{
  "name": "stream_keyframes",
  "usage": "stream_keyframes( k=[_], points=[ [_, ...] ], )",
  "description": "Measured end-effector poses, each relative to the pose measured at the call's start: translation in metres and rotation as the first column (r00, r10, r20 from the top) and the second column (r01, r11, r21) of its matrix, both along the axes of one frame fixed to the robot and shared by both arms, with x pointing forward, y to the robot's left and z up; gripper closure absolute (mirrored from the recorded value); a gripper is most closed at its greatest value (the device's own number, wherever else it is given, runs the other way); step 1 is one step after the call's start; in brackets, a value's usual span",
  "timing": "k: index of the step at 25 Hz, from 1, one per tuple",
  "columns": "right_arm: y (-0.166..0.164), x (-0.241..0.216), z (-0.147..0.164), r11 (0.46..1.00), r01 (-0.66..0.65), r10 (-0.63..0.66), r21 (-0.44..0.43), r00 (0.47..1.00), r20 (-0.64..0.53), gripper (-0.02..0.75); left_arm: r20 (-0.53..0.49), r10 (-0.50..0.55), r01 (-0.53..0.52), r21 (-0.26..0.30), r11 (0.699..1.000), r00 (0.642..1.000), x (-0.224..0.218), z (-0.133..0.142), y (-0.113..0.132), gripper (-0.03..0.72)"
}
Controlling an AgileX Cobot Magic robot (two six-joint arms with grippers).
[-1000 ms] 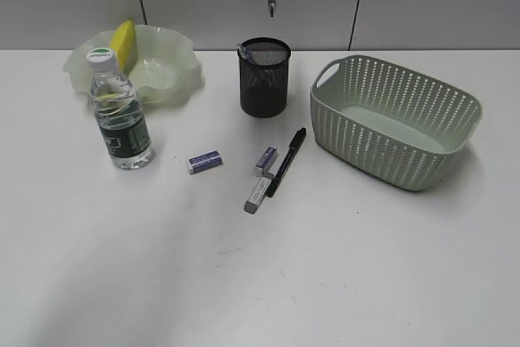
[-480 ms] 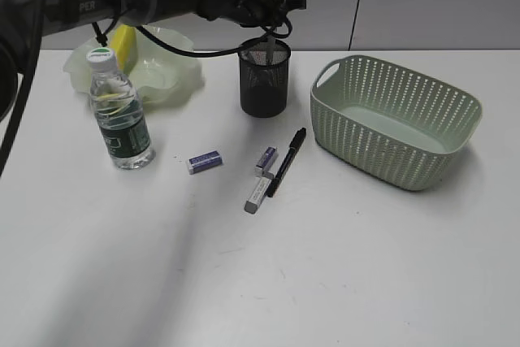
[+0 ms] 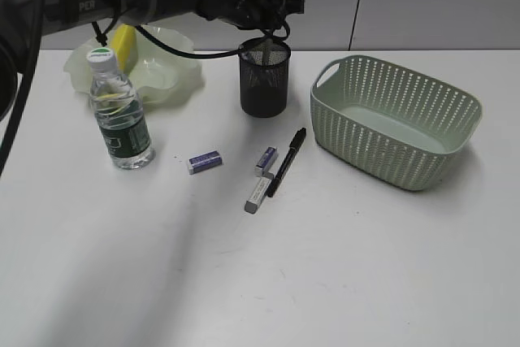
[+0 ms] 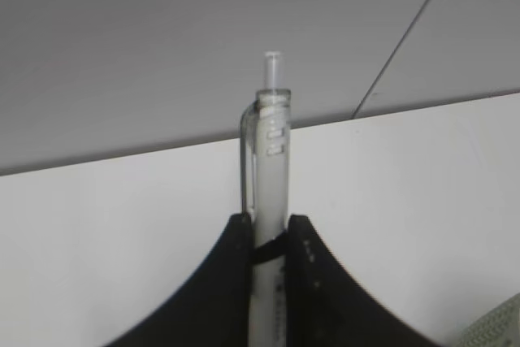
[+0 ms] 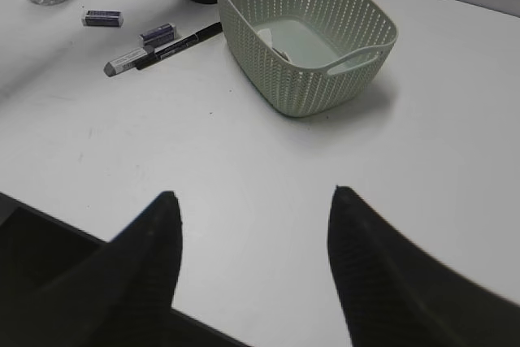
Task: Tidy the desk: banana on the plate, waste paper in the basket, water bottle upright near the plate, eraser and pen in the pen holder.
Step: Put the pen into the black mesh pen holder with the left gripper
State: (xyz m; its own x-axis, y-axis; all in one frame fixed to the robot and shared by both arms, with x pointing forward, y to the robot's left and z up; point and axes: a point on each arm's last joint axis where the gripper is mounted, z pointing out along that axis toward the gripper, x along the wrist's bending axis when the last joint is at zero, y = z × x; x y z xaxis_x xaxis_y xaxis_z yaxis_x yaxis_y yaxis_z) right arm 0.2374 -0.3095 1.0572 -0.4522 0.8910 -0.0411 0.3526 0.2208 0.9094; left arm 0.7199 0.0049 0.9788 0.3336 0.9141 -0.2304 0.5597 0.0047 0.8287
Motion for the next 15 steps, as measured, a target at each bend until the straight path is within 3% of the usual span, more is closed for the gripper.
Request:
stream_keyframes(
  k=[15],
  points=[
    [0.000, 0.000, 0.000, 1.000, 0.000, 0.000, -0.001, 1.000, 0.000, 0.281, -0.045, 0.007, -0.006, 0.036, 0.999, 0.999, 0.000, -0.013, 0.001, 0.587]
  ],
)
